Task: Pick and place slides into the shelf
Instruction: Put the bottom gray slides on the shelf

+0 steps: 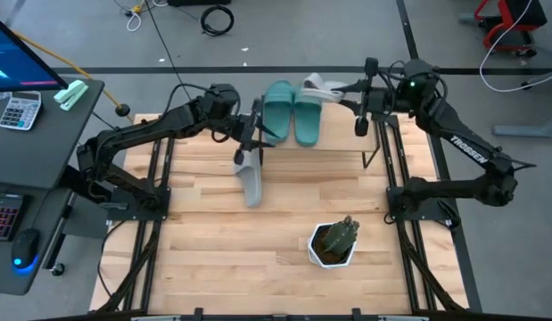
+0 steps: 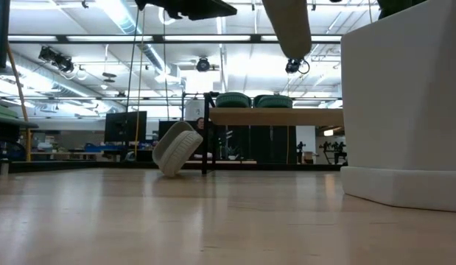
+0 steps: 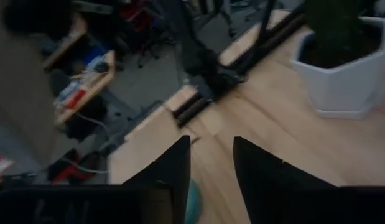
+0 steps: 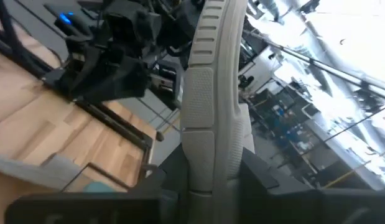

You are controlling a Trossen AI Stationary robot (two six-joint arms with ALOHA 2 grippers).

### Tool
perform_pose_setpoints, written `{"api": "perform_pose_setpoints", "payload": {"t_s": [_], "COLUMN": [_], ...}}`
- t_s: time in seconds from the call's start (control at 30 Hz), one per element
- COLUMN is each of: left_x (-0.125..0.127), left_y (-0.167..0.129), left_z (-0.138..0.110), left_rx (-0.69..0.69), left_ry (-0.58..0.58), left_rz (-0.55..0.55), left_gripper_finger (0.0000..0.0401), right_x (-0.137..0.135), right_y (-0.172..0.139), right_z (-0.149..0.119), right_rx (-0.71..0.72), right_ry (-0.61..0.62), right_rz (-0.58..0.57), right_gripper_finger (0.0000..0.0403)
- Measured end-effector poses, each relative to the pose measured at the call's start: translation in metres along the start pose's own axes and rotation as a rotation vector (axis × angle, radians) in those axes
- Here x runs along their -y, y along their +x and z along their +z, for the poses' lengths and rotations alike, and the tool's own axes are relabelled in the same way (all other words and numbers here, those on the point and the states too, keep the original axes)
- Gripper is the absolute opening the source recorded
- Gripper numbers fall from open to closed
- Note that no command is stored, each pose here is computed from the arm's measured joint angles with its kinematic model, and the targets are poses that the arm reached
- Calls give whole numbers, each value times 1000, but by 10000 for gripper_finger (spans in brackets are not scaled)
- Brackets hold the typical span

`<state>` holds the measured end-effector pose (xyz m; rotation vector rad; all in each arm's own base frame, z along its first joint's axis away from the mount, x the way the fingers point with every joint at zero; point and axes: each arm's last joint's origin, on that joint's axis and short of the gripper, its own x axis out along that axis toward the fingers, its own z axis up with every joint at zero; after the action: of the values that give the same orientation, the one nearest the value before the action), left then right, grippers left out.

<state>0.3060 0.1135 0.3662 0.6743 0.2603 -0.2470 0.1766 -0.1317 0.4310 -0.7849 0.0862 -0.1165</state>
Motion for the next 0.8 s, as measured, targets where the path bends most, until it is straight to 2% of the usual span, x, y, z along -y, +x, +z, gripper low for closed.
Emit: {"api": "perform_pose_setpoints", "payload": {"t_s": [0.13,0.4,0.57,0.67,0.8], "left_x": [9,21,21,20,16], "left_y": [-1,-4,-5,-5,-4], "left_z": [4,15,14,13,13], "left_rx": [19,31,4,-41,-81], "left_ry": [9,55,20,-14,-104], "left_rz": [-77,-138,-131,-92,-23], "left_gripper_finger": [103,58,30,9,7], "right_x": [-3,-11,-19,-24,-29], "right_y": [-1,-2,-2,-3,-6], "right_z": [-14,-41,-58,-70,-83], "right_rx": [-5,47,76,86,100], "right_ry": [20,33,43,56,66], "right_rz": [32,5,-7,-22,-57], "right_gripper_finger": [87,87,87,87,87]}}
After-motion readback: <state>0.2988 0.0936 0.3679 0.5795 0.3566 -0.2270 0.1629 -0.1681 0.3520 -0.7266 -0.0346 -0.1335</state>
